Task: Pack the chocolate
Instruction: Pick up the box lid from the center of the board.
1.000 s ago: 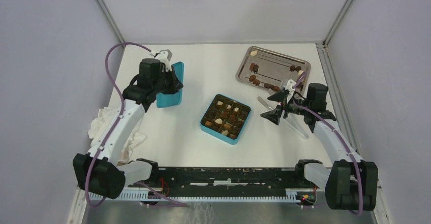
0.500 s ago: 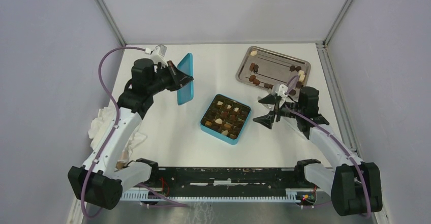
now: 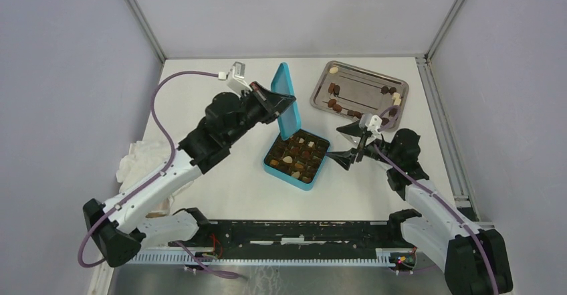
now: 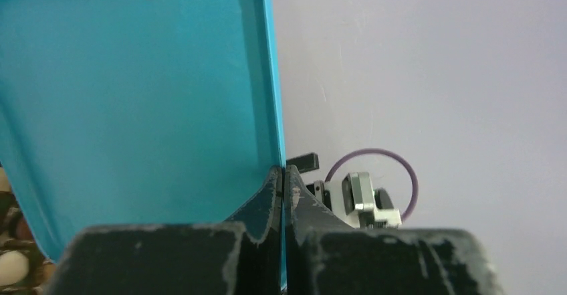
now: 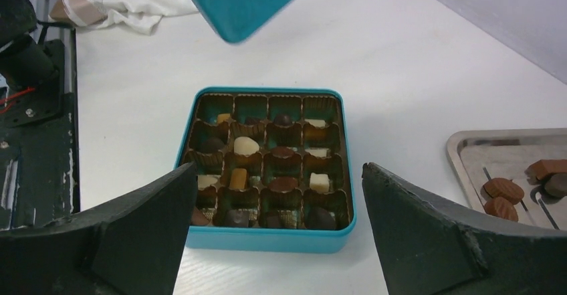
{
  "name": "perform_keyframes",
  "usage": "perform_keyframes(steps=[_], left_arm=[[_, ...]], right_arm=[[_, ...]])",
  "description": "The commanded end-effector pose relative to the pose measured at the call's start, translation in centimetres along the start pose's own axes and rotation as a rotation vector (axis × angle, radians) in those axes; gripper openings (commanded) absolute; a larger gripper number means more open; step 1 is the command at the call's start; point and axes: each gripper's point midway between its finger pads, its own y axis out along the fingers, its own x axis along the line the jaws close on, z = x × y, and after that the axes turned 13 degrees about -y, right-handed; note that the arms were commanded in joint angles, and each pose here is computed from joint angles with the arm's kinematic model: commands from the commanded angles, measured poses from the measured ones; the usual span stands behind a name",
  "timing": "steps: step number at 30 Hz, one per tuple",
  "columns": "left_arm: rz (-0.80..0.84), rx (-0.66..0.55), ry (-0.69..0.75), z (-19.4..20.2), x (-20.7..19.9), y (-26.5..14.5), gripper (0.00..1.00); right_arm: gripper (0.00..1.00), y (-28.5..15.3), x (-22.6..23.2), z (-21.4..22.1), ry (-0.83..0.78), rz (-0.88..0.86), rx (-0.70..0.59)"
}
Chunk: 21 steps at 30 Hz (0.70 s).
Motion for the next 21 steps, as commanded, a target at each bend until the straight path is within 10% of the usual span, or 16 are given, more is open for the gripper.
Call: perform_keyframes(steps=[1,21], left_arm=[[0.002,-0.265,-0.175,-2.7,-3.1,2.6,0.02],[-0.022,-0.311,-0.322,5.3,-4.7,11.7,0.02]], right_arm=[[0.98,0.4,-1.5,-3.7,0.027,0.130,-0.122],[0.94,-0.7,-5.8,-4.5,0.023,0.493,-0.184]])
